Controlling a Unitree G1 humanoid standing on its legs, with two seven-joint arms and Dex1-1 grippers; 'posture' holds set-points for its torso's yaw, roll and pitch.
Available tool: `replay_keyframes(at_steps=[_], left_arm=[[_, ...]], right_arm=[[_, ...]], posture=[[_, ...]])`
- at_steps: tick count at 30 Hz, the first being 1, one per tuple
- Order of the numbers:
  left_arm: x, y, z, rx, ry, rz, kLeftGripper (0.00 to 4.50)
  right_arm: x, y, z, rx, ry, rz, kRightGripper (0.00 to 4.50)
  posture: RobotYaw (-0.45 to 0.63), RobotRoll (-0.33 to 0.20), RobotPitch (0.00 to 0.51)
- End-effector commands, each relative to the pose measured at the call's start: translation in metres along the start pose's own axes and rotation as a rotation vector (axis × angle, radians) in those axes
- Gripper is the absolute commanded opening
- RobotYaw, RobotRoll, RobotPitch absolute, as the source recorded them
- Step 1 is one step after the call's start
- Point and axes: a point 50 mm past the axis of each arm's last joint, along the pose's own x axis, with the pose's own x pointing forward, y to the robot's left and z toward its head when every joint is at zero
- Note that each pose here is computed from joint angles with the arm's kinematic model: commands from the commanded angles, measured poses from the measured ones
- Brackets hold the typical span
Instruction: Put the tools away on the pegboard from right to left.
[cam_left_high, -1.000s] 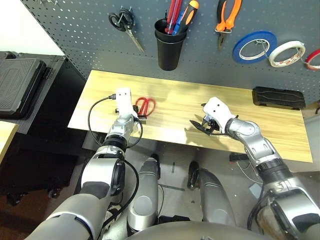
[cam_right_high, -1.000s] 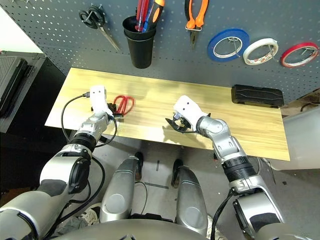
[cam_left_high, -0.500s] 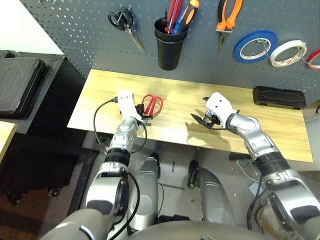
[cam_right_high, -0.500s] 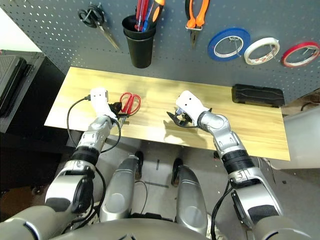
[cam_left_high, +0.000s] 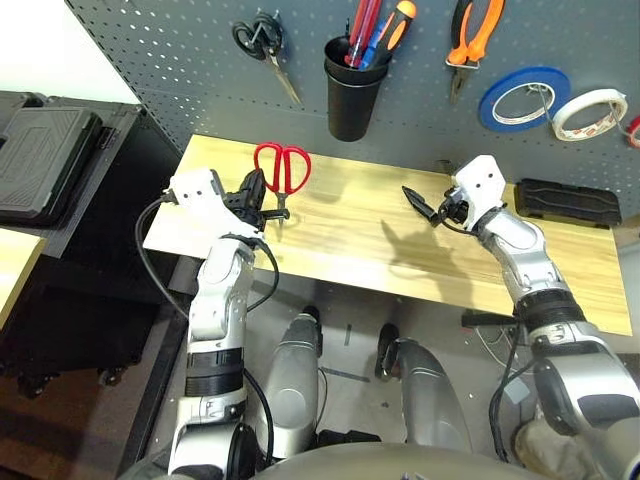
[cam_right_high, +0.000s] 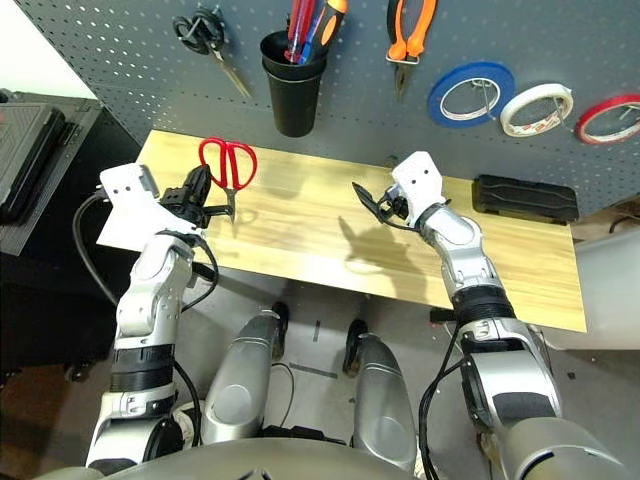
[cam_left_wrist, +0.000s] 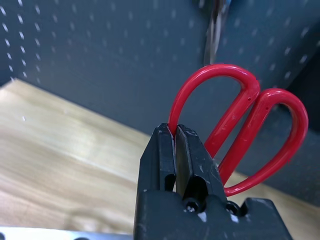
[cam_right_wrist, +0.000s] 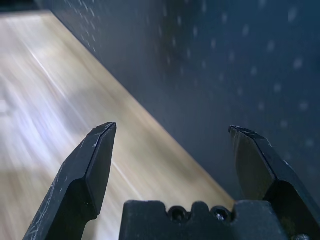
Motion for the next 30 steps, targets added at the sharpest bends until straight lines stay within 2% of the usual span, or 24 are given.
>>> replay_keyframes(at_steps=[1, 6, 12, 17, 30], left_arm=[[-0.002, 0.000, 0.021, -0.004, -0.066, 0.002, 0.04], [0.000, 0.000, 0.045, -0.036, -0.128, 0.017, 0.04], [0.016, 0.001, 0.071, -0.048, -0.192, 0.017, 0.04], [0.030, -0.002, 0.080, -0.057, -0.205, -0.002, 0.04], [0.074, 0.000, 0.081, -0.042, -0.177, -0.017, 0.04]], right_arm=[[-0.016, -0.011, 0.008, 0.013, -0.101, 0.047, 4.50], [-0.028, -0.024, 0.022, 0.032, -0.194, 0.109, 4.50], [-0.043, -0.042, 0.050, 0.036, -0.330, 0.178, 4.50], [-0.045, -0.047, 0.062, 0.047, -0.369, 0.197, 4.50], [-0.033, -0.039, 0.062, 0.053, -0.382, 0.194, 4.50]], posture=[[0.38, 0.000, 0.224], [0.37, 0.000, 0.225], [0.36, 0.000, 0.227], [0.32, 0.000, 0.225], [0.30, 0.000, 0.226]])
